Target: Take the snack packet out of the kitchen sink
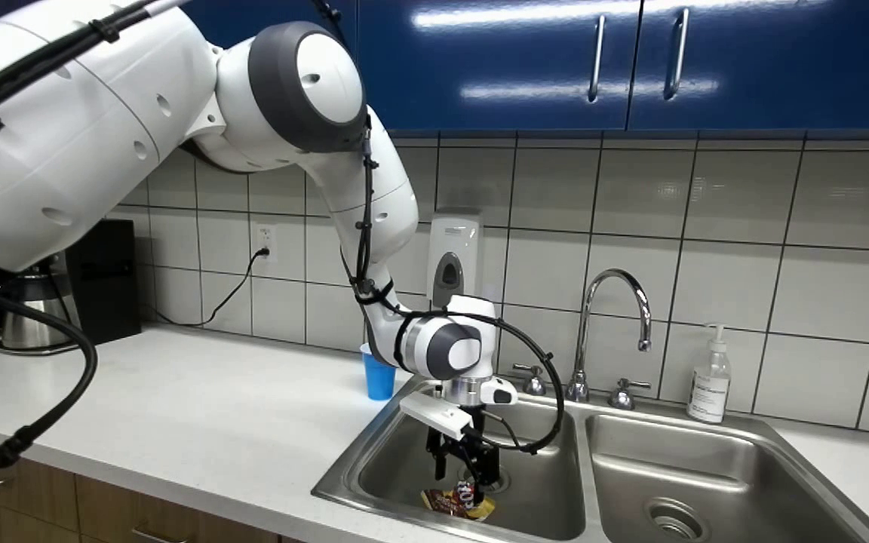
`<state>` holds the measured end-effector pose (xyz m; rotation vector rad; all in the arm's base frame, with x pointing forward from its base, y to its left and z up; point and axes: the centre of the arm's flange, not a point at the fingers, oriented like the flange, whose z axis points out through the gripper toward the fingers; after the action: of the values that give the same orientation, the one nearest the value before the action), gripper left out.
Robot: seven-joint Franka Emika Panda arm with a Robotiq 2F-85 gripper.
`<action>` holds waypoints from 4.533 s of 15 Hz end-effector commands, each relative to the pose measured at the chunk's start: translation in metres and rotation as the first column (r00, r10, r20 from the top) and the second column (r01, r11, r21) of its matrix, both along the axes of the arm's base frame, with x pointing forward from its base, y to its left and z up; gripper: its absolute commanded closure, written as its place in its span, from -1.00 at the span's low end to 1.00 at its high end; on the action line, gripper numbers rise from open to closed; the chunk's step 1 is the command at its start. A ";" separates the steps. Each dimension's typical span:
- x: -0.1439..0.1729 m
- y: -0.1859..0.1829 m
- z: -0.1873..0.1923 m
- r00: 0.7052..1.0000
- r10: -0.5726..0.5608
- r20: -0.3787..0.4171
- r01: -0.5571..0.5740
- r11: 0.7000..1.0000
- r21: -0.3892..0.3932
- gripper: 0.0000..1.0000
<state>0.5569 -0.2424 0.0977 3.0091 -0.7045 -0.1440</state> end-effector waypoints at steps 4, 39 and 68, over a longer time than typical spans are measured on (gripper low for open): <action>0.012 0.008 -0.012 1.000 -0.006 0.006 0.006 0.999 -0.032 -1.00; -0.014 0.042 0.153 0.992 0.054 0.113 -0.050 0.998 -0.036 1.00; -0.095 0.213 0.166 0.903 0.426 -0.055 -0.424 0.905 0.039 0.98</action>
<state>0.4617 -0.0295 0.2638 3.0771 -0.0272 -0.2262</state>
